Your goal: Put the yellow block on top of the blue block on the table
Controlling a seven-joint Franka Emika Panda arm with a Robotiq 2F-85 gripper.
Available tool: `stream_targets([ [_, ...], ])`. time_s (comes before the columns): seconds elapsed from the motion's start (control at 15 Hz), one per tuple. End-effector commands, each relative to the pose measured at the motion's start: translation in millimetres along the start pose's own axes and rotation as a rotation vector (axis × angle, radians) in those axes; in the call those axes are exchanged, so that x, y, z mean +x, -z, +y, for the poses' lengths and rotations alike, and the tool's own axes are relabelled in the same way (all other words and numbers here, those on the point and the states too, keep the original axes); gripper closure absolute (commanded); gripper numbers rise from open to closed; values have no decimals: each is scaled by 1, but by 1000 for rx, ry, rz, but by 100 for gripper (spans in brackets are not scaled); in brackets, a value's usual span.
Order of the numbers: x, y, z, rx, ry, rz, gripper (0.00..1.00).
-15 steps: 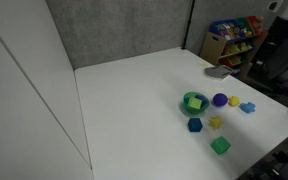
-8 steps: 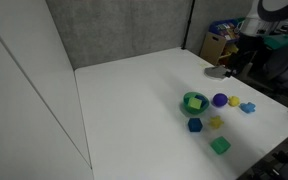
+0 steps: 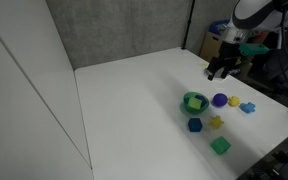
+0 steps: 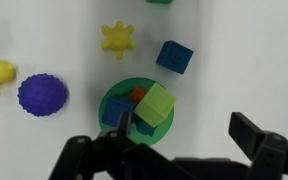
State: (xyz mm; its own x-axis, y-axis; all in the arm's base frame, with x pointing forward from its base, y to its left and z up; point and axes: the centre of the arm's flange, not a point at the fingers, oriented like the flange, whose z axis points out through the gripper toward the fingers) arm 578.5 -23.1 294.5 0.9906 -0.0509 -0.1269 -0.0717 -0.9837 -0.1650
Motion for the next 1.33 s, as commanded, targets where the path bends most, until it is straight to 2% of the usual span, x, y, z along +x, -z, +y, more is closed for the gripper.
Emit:
stream_targets([
  [0.0, 0, 0, 0, 0, 0, -1, 0],
  [0.13, 7, -12, 3, -16, -25, -15, 0],
  [0.33, 13, -39, 6, -36, -50, 11, 0],
  [0.53, 24, -68, 8, -18, -79, 47, 0],
  [0.93, 38, -121, 0, -4, -136, 56, 0],
  [1.27, 53, -153, -4, 40, -204, 59, 0],
])
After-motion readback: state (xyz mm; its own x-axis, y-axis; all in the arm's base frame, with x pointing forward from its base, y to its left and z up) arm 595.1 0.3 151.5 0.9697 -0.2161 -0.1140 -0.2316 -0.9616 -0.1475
